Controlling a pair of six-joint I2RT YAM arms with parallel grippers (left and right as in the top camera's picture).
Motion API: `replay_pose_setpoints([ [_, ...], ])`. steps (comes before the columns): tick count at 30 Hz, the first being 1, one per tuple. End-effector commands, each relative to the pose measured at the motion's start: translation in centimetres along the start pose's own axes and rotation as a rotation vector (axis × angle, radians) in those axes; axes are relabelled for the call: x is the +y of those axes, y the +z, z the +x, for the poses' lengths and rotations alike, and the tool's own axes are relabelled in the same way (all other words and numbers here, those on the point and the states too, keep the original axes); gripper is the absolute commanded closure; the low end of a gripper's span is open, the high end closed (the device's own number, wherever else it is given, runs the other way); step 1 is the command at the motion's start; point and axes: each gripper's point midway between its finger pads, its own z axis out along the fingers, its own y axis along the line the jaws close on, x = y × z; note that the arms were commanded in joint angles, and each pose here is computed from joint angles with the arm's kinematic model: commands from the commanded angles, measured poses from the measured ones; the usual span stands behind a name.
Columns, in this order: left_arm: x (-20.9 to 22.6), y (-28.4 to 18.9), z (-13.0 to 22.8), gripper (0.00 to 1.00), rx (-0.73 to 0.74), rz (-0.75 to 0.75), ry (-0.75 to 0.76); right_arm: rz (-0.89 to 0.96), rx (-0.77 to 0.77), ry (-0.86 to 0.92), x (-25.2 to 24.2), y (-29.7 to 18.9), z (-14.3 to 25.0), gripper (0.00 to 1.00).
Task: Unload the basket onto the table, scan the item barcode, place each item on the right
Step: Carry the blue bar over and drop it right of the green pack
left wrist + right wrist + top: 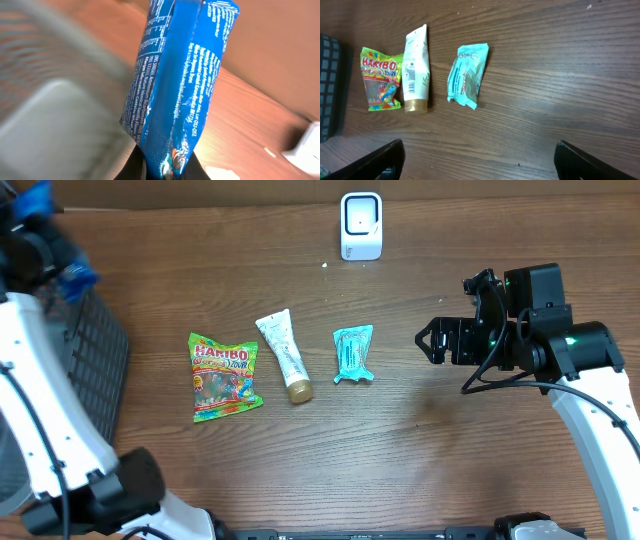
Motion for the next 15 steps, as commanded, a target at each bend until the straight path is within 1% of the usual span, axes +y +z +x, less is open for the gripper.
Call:
replay_pose_setpoints([
  [1, -9.0, -3.9, 3.2, 0.96, 0.024, 0.200, 0.140, -0.013, -0.039, -0.009, 0.6, -0.5, -1.0, 0.06],
  [2, -11.3, -3.6, 5.2, 0.96, 0.079, 0.233, 0.177, -0.015, -0.050, 0.002, 0.7, -0.5, -1.3, 0.07],
  [3, -14.6, -2.8, 8.6, 0.96, 0.170, 0.272, 0.212, -0.016, -0.070, 0.016, 0.6, -0.6, -1.8, 0.09],
  [5, -18.0, -1.4, 12.3, 0.96, 0.260, 0.298, 0.237, -0.003, -0.095, 0.057, -0.2, -1.0, -2.5, 0.10],
  [6, -19.8, -0.4, 14.5, 0.95, 0.306, 0.309, 0.250, 0.006, -0.110, 0.090, -0.9, -1.5, -2.9, 0.11],
  [7, -21.9, 0.7, 16.8, 0.96, 0.350, 0.321, 0.260, 0.022, -0.133, 0.147, -2.1, -2.3, -3.4, 0.14],
  [8, -23.2, 1.4, 18.4, 0.96, 0.379, 0.328, 0.253, 0.027, -0.143, 0.174, -2.6, -2.7, -3.7, 0.17],
  [10, -29.0, 3.2, 24.2, 0.96, 0.483, 0.422, 0.273, 0.054, -0.206, 0.264, -5.3, -5.0, -4.8, 0.18],
  [12, -31.9, 3.9, 27.7, 0.96, 0.550, 0.480, 0.301, 0.070, -0.242, 0.311, -7.0, -6.3, -5.1, 0.18],
  [13, -33.5, 4.3, 30.7, 0.96, 0.605, 0.509, 0.333, 0.090, -0.253, 0.346, -8.3, -6.9, -5.0, 0.17],
  [14, -34.0, 4.5, 31.9, 0.96, 0.627, 0.515, 0.348, 0.099, -0.256, 0.361, -8.9, -7.2, -4.9, 0.17],
  [15, -34.7, 5.2, 34.9, 0.96, 0.678, 0.493, 0.371, 0.124, -0.258, 0.405, -10.4, -7.8, -4.4, 0.17],
])
